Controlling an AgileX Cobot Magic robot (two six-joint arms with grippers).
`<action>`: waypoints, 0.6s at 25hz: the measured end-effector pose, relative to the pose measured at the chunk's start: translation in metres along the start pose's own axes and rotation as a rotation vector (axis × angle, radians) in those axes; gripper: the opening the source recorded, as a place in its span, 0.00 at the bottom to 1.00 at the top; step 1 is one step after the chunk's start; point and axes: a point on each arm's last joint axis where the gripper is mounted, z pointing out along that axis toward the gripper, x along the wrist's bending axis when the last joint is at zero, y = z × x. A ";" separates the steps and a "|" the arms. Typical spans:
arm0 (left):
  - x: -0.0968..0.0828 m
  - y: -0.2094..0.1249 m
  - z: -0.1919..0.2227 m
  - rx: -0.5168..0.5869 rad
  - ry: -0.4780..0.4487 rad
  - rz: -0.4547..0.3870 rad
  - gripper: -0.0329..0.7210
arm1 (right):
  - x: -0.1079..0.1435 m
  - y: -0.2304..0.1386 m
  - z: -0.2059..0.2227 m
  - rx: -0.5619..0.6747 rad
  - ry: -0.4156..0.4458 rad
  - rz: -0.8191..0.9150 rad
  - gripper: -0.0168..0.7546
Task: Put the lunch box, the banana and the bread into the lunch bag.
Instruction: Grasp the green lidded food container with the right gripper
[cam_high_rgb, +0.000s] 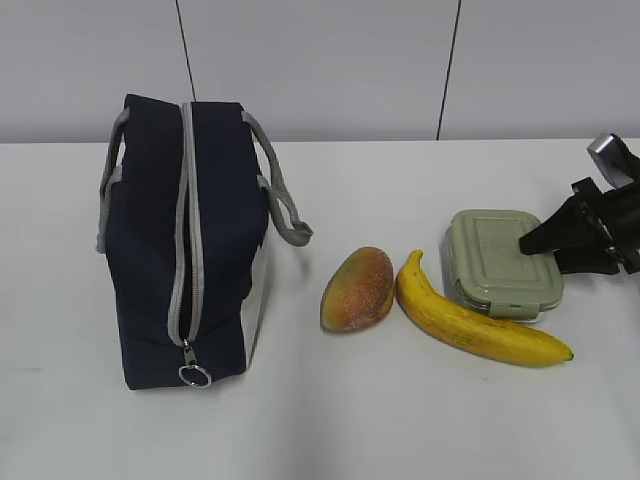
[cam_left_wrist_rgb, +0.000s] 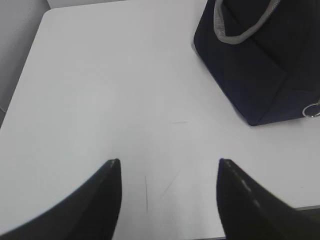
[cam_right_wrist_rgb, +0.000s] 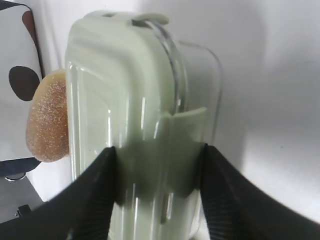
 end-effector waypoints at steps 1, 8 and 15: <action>0.000 0.000 0.000 0.000 0.000 0.000 0.63 | 0.000 0.000 0.000 0.001 0.002 0.000 0.50; 0.000 0.000 0.000 0.000 0.000 0.000 0.62 | 0.000 0.000 0.000 0.000 0.003 0.003 0.49; 0.000 0.000 0.000 0.000 0.000 0.000 0.56 | 0.000 0.000 0.000 0.001 0.001 0.051 0.49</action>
